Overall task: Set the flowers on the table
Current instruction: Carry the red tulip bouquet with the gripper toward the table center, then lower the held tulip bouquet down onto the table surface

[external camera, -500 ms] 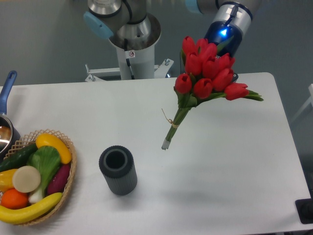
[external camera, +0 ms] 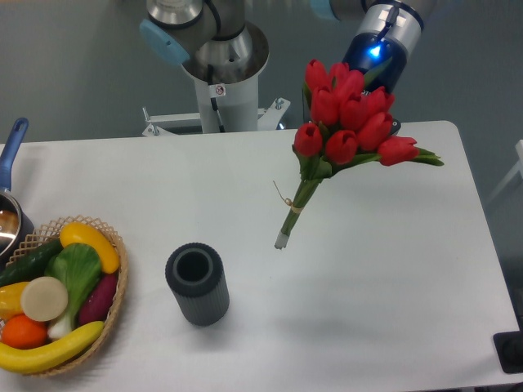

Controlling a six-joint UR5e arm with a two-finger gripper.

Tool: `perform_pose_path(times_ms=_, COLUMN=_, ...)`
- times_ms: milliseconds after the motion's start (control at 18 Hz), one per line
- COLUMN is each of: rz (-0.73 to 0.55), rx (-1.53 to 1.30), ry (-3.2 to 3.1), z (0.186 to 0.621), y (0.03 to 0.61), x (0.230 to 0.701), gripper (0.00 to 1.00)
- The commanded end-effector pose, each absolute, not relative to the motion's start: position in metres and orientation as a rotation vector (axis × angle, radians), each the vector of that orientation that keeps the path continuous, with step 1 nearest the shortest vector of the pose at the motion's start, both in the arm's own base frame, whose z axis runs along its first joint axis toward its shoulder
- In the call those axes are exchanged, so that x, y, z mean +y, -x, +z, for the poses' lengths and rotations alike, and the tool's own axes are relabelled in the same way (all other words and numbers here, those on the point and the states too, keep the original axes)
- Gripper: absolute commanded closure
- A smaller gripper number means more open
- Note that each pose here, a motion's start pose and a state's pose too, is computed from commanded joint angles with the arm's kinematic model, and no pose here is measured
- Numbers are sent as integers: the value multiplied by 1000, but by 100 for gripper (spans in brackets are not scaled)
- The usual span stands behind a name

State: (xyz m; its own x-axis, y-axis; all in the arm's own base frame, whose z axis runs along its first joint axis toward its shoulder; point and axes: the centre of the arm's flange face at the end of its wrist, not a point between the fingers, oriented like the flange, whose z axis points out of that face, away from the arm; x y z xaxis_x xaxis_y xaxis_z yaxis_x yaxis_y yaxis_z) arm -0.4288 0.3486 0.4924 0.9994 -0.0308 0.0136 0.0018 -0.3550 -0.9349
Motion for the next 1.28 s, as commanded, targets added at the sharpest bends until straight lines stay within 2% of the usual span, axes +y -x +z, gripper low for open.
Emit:
perform_pose_path(times_ms=500, rz=155, rx=-22, ry=2156, z=486, y=426, x=344, gripper=67)
perform_pose_path(times_ms=667, rz=228, rx=75, ry=2266, z=466, y=419, x=358, gripper=67)
perform_pose_path(times_ms=944, rz=309, rx=115, ry=2416, z=437, y=425, x=354, gripper=68)
perform_pose_path(times_ms=1278, rz=369, rx=206, ry=2599, z=401, y=426, x=363, gripper=68)
